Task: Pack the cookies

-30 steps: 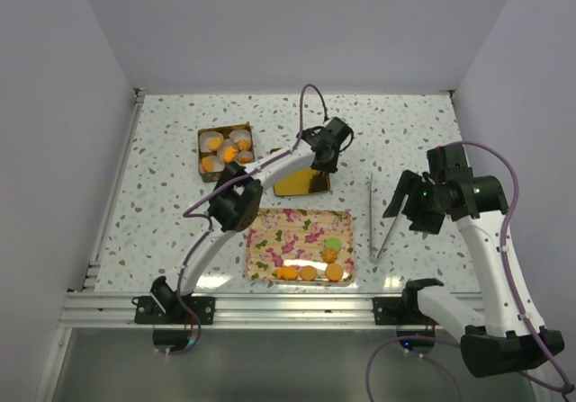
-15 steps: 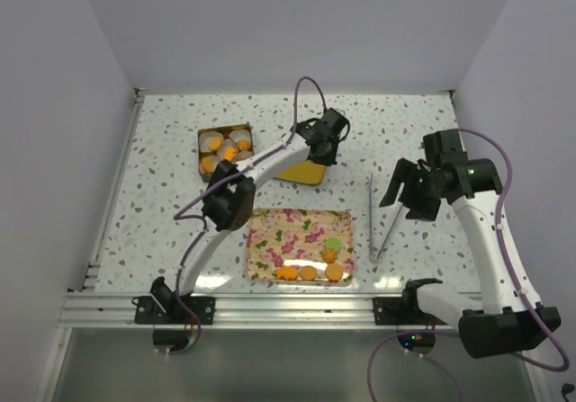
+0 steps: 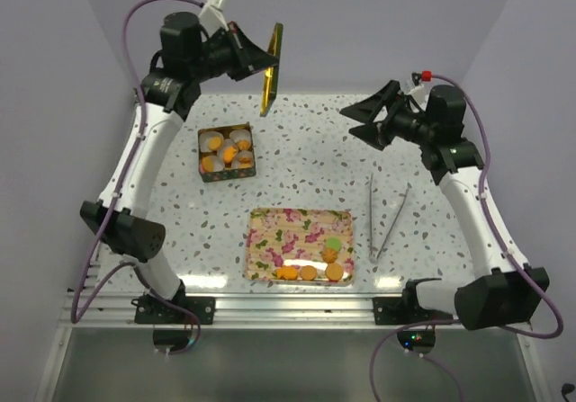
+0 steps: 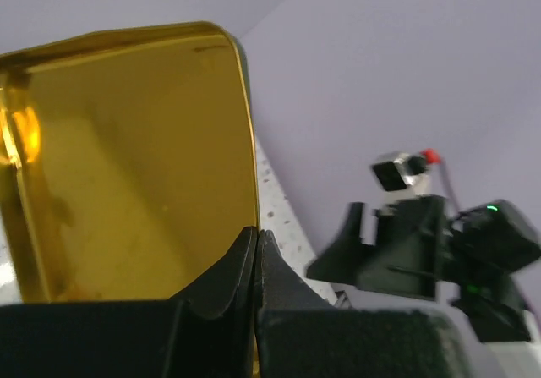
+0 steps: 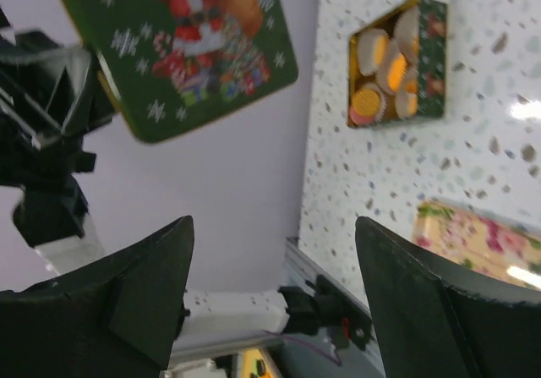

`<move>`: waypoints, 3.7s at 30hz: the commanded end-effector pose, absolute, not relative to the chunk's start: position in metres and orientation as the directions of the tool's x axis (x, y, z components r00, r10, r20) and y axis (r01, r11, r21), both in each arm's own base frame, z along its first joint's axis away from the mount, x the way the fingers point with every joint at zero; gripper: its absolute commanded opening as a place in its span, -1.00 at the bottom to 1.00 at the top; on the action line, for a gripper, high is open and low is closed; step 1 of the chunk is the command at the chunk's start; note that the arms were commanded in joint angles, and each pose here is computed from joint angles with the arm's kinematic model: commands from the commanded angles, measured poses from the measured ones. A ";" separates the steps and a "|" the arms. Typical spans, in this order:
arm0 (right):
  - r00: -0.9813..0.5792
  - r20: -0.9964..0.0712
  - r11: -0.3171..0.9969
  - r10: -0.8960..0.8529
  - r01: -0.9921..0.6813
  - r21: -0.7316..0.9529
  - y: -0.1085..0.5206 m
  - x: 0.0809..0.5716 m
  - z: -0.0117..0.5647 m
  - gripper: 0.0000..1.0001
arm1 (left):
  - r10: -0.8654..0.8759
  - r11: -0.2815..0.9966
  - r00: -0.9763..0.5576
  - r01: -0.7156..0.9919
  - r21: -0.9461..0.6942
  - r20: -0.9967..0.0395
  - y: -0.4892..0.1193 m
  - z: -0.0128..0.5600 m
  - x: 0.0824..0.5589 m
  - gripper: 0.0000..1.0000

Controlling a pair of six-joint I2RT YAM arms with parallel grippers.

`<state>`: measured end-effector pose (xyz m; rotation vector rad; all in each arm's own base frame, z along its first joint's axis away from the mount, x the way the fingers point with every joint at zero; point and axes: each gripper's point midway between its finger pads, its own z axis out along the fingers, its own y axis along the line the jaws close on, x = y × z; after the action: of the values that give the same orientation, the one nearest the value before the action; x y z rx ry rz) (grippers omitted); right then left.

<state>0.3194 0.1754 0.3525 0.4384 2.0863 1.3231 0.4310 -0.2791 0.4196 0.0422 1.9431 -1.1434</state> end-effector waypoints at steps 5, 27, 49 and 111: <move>-0.778 -0.270 -0.016 0.567 -0.338 0.941 0.220 0.357 0.434 0.66 | -0.443 0.015 -0.665 0.666 -0.746 -0.602 -0.240 0.542 0.334 -1.00; -0.907 -0.182 -0.525 0.379 -0.373 0.765 0.286 0.378 0.487 0.61 | -0.580 -0.205 -0.665 0.678 -0.706 -0.471 -0.204 0.564 0.278 -1.00; -0.939 -0.198 -0.597 0.282 -0.334 0.729 0.284 0.312 0.519 -0.06 | -0.714 -0.061 -0.574 0.621 -0.781 -0.401 -0.186 0.528 0.296 -1.00; -0.898 0.038 -0.243 0.439 -0.078 0.967 0.356 0.487 0.309 -1.00 | -0.604 0.785 -0.622 -0.354 -0.509 -0.499 0.036 0.095 0.452 0.47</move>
<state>0.5057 0.3603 0.2773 0.5252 1.7506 2.1879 0.4108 0.0280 0.0786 -0.7827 2.4075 -0.4638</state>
